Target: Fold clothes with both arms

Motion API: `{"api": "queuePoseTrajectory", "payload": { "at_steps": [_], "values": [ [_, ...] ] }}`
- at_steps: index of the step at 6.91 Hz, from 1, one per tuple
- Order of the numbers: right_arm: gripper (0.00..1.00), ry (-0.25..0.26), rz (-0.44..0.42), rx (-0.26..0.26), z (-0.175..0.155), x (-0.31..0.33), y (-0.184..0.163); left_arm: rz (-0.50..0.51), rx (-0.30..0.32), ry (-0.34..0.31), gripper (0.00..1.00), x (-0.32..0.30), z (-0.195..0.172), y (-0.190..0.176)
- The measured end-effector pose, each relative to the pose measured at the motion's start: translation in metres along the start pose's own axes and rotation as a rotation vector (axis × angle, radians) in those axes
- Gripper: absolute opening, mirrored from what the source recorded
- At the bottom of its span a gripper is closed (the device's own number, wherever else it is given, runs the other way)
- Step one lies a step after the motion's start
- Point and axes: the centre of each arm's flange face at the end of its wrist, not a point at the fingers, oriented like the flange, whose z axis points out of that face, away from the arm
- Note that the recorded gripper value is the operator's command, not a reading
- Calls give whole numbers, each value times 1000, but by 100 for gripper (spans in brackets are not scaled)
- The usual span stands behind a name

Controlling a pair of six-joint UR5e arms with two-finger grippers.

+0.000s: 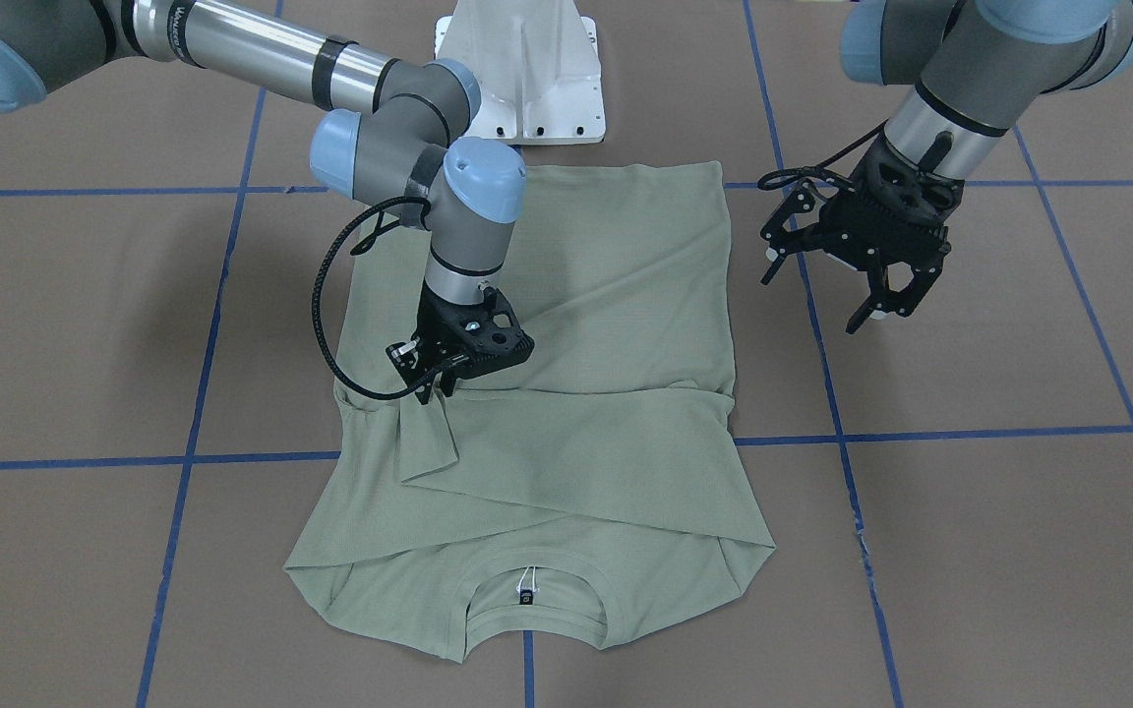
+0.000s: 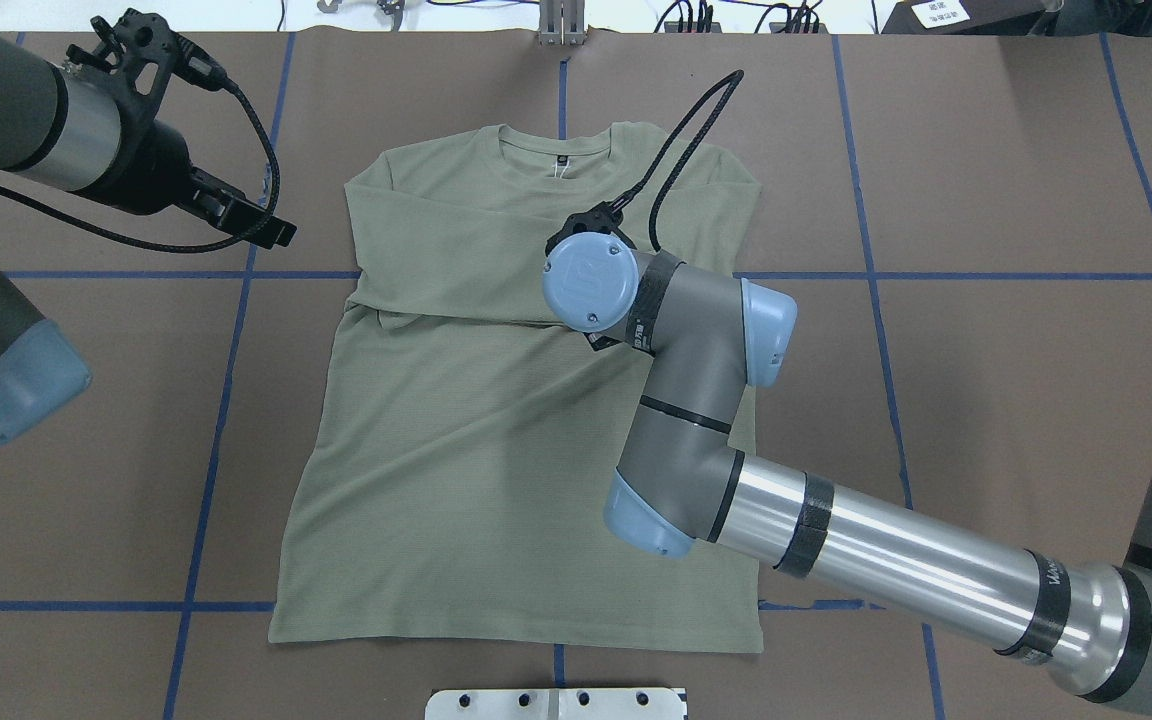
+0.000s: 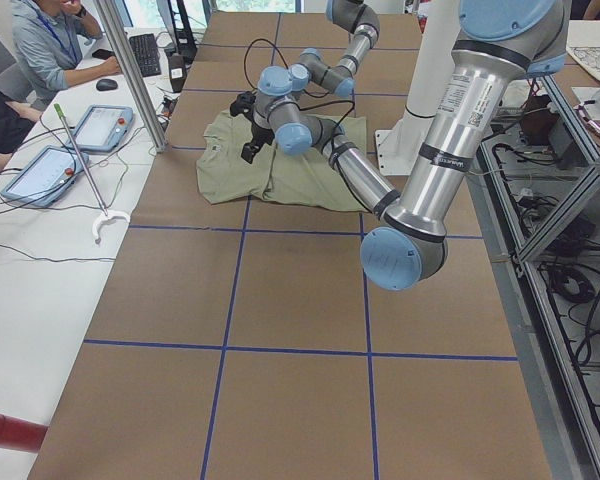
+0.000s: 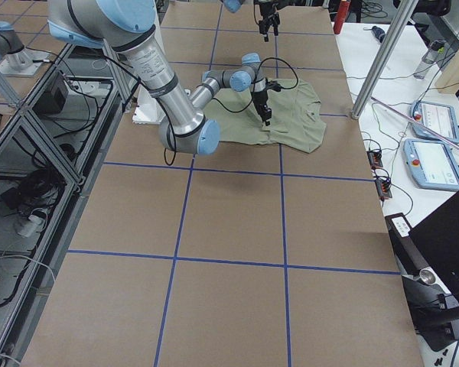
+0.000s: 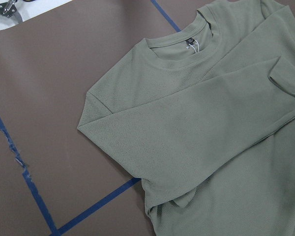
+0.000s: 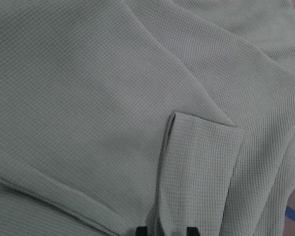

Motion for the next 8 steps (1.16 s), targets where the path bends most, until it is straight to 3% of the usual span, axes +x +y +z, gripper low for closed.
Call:
{"api": "queuePoseTrajectory", "payload": {
  "at_steps": [1, 4, 5, 6, 7, 8],
  "values": [
    [0, 15, -17, 4, 3, 4, 1, 0, -1, 0, 100, 0, 1, 0],
    [0, 39, -23, 9, 6, 26, 1, 0, -2, 0, 100, 0, 2, 0],
    [1, 47, -15, 8, 10, 41, 7, 0, -3, 0, 100, 0, 2, 1],
    [9, 52, -8, 9, 13, 56, 17, -1, -3, 0, 100, 0, 2, 1],
    [85, 56, -2, 9, 15, 68, 27, -1, -3, 0, 100, 0, 2, 1],
    [100, 60, 5, 7, 20, 75, 35, -1, -3, 0, 100, 0, 2, 1]
  ]
}}
